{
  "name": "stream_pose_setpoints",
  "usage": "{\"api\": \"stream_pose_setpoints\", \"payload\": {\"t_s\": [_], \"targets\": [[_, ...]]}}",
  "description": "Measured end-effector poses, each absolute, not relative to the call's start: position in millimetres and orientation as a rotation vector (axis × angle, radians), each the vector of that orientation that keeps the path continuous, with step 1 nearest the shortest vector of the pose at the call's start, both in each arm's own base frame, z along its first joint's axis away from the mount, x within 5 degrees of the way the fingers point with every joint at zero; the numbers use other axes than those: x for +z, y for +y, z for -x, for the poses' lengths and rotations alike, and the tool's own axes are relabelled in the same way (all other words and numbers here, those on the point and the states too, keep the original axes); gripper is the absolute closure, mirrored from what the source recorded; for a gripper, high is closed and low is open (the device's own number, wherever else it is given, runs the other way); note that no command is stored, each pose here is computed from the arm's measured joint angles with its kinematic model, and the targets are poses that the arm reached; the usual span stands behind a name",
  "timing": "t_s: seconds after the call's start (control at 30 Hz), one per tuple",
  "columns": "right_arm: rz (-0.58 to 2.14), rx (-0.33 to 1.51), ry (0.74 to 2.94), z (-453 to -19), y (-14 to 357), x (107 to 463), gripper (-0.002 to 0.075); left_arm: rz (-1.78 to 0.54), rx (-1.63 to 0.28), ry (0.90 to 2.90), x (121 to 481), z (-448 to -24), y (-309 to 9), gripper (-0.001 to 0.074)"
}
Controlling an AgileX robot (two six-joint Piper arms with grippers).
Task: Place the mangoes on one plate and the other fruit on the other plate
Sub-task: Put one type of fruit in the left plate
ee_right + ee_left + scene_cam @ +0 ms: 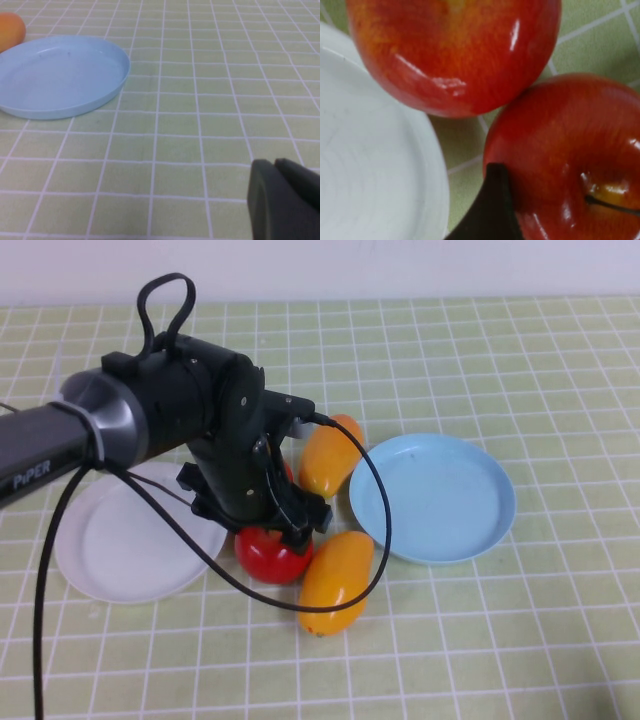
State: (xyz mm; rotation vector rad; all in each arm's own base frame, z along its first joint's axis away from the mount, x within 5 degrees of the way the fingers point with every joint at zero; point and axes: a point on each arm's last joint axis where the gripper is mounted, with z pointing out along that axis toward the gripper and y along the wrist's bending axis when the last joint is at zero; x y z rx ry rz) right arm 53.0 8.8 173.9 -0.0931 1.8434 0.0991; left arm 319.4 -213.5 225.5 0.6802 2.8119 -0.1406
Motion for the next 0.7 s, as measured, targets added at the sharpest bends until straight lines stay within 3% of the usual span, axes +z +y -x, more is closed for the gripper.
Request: {"api": "stream_pose_setpoints", "payload": {"t_s": [0.2, 0.37, 0.5, 0.7], "targets": [[0.093, 0.099, 1.843, -53, 9, 174, 0.0742, -0.685, -0.132, 2.834, 230, -317, -212, 0.0157], [0.093, 0.099, 1.843, -53, 9, 174, 0.0742, -0.702, -0.075, 2.836, 267, -311, -203, 0.0157], [0.093, 0.099, 1.843, -53, 9, 174, 0.0742, -0.635, -0.012, 2.825, 294, -316, -180, 0.0157], [0.093, 0.099, 1.843, -53, 9, 174, 0.0743, -0.455, 0.105, 2.849, 299, -337, -128, 0.0157]]}}
